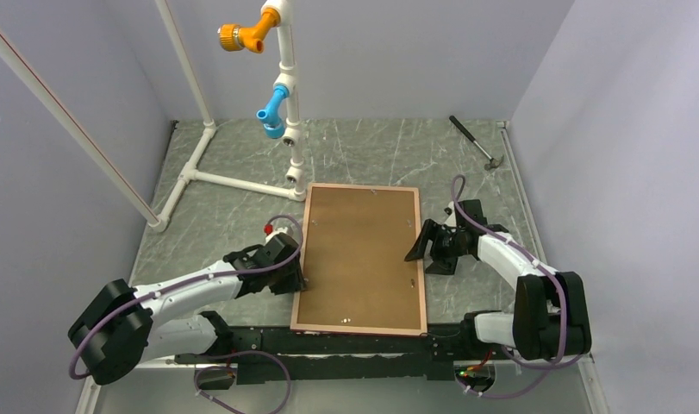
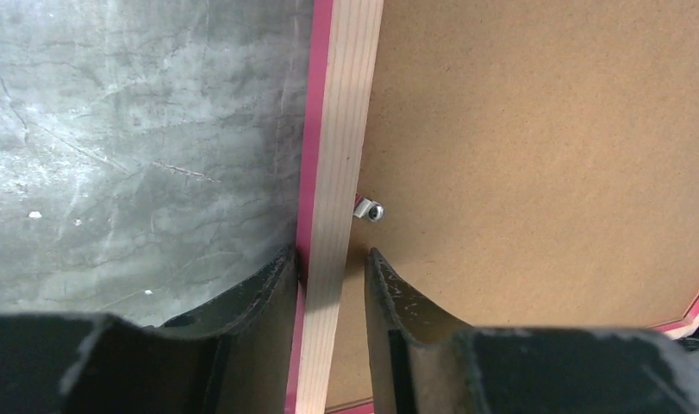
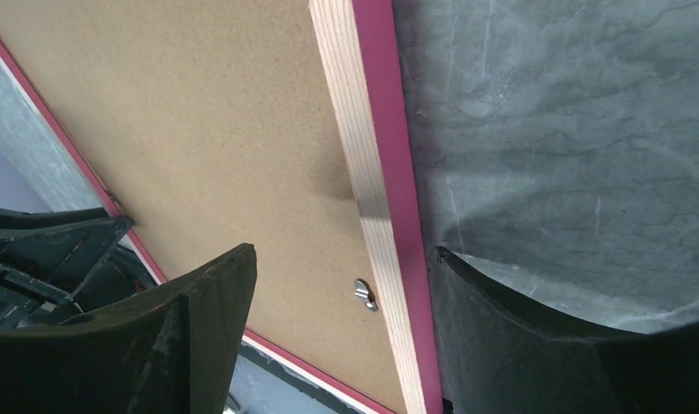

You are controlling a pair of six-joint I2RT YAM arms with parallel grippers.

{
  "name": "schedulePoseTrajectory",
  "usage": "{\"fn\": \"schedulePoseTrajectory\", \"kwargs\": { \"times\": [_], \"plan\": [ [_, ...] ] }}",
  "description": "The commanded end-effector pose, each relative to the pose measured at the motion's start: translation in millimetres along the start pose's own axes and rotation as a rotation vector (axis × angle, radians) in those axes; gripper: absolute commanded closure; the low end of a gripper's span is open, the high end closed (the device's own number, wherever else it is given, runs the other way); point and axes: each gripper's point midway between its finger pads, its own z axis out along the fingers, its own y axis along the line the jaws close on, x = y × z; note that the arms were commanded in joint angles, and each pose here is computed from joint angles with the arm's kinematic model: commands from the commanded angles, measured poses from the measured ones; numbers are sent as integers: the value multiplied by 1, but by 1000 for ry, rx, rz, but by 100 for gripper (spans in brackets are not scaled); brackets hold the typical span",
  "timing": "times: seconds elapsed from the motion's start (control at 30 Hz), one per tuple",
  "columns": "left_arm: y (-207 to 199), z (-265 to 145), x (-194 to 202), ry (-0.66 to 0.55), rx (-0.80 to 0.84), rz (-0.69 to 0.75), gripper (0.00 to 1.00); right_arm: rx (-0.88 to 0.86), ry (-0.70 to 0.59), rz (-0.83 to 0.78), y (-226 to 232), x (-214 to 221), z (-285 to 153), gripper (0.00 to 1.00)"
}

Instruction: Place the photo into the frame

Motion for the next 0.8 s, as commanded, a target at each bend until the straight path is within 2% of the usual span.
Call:
{"fn": "schedulePoseTrajectory", "kwargs": {
  "times": [0.0, 0.37, 0.6, 0.77],
  "plan": [
    [-13, 0, 8, 27, 75, -1, 66, -19, -21, -13, 7, -2, 4, 25],
    [-17, -21, 28, 33, 94, -9, 69, -58, 31, -33, 21, 27, 2, 26],
    [-5, -30, 25, -9, 77, -39, 66, -87, 49, -41, 30, 40, 3, 26],
    [-7, -31, 28, 3, 89, -35, 70, -82, 58, -46, 32, 41, 8, 26]
  ]
}}
